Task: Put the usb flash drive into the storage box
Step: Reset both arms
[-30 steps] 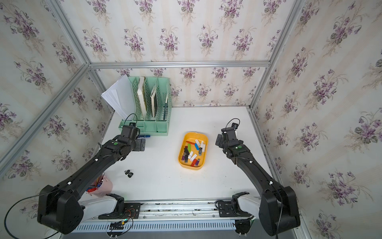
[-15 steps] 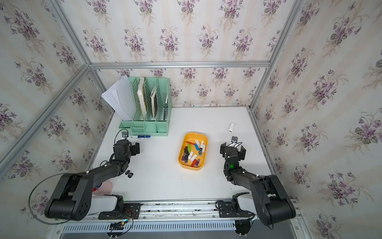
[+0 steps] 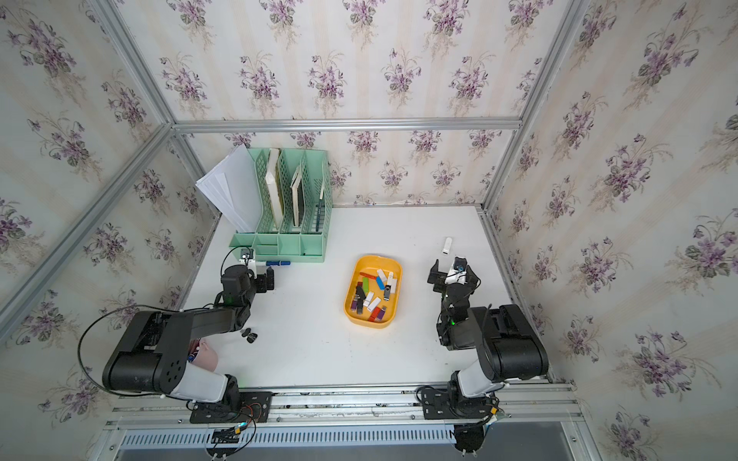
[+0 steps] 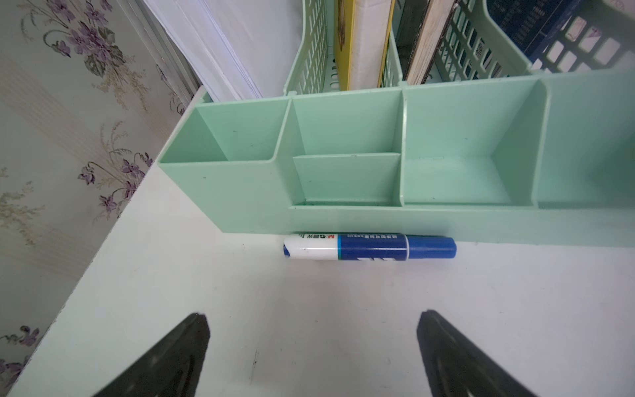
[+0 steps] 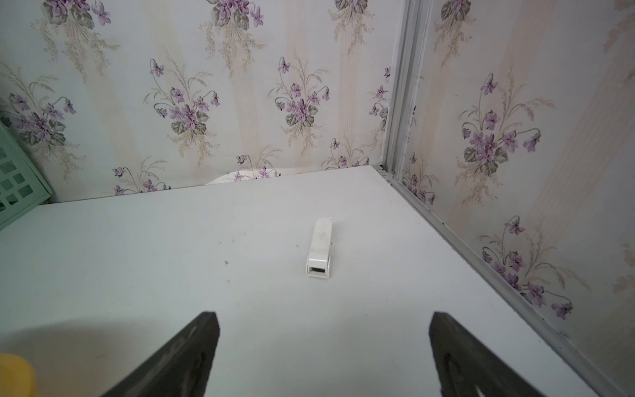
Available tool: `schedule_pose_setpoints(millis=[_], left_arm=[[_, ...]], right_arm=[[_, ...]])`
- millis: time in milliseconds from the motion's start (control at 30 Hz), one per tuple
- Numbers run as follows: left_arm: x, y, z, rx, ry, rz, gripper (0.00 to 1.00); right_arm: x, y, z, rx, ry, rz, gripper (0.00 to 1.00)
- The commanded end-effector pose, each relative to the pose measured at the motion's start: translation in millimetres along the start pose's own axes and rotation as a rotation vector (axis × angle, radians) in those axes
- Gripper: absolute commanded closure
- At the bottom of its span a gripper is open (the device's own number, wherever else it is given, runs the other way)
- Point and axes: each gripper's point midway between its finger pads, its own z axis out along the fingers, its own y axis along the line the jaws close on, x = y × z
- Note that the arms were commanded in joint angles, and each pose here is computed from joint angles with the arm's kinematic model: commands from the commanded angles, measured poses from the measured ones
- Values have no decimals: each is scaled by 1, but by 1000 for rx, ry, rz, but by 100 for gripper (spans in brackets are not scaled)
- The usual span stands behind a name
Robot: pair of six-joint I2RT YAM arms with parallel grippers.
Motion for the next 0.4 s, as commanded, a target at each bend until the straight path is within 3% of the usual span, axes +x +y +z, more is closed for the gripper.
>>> schedule_pose_setpoints(millis=[0, 367], left_arm=[[-9, 0, 0, 3, -32, 1, 1], [-9, 0, 0, 3, -32, 0, 1]], right_arm=[[2, 6, 1, -33, 11, 13, 0], [1, 6, 0, -33, 8, 14, 0]])
